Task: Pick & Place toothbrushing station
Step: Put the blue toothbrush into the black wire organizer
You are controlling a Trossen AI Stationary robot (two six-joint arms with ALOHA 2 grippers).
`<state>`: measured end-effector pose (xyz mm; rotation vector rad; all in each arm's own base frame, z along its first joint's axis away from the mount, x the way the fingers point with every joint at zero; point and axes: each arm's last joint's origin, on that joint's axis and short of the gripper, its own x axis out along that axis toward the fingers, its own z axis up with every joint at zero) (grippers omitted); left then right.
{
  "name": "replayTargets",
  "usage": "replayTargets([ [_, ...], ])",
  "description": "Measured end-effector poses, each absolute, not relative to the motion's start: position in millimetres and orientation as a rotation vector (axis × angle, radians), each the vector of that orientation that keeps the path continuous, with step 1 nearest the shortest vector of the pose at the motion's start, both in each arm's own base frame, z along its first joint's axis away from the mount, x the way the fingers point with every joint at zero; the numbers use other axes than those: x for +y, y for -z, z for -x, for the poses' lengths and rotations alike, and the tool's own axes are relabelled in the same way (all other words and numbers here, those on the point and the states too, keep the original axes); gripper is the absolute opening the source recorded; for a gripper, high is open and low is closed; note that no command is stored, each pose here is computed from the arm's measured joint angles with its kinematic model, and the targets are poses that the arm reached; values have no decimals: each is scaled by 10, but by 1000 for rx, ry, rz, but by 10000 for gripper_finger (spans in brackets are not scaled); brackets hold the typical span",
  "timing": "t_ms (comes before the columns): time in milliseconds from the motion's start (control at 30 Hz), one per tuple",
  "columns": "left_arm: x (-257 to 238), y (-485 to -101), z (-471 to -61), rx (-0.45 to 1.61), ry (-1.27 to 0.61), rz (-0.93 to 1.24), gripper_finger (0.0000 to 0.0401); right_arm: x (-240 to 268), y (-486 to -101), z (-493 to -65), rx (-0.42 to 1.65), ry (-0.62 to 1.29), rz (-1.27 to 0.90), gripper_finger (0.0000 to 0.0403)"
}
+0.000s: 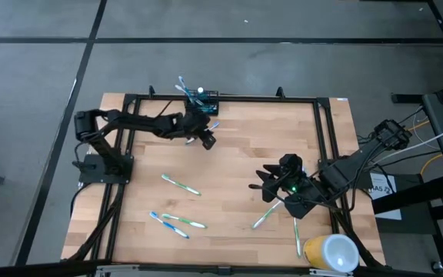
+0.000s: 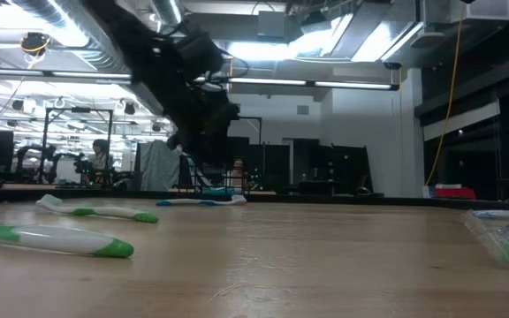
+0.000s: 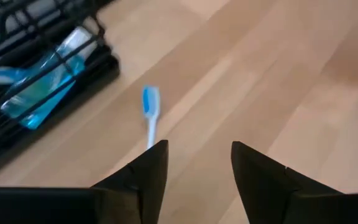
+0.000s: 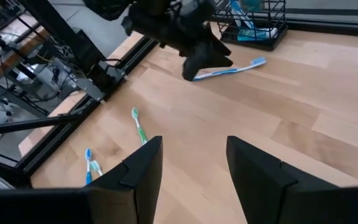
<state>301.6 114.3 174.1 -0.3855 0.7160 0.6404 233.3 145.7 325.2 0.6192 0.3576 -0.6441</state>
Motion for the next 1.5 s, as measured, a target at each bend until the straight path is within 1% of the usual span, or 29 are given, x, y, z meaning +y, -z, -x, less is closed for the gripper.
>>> replayTargets([
  [133, 1230, -1734, -3085, 823, -658, 380, 155, 1501, -3257, -2301, 337, 639, -621, 181],
  [267, 1223, -1643, -3083, 929, -666, 382, 154, 1540, -3265, -2268, 299, 643, -627, 181],
  [500, 1236, -1478, -3096, 994, -676, 390, 155, 1590, -3277, -2222, 242, 649, -633, 180],
  [633, 1260, -1312, -3095, 1057, -685, 399, 149, 1600, -3278, -2215, 241, 646, -636, 180],
  [767, 1264, -1249, -3106, 1079, -700, 394, 139, 1616, -3279, -2204, 235, 642, -646, 180],
  [867, 1254, -1227, -3086, 1101, -719, 419, 123, 1633, -3281, -2190, 226, 640, -655, 180],
  [1000, 1168, -1248, -3108, 1106, -688, 415, 84, 1635, -3282, -2190, 221, 640, -665, 180],
  [1067, 1073, -1287, -3110, 1113, -685, 396, 69, 1635, -3282, -2190, 221, 640, -665, 180],
  [1133, 947, -1354, -3082, 1129, -712, 346, 64, 1635, -3282, -2190, 219, 641, -668, 180],
  [1267, 865, -1621, -2984, 1083, -872, 180, 75, 1640, -3287, -2184, 198, 647, -674, 180],
  [1333, 908, -1691, -2885, 1109, -937, 131, 87, 1645, -3290, -2177, 183, 650, -672, 180],
  [1500, 1185, -1765, -2689, 1160, -1001, 196, 129, 1644, -3294, -2175, 170, 655, -665, 180],
])
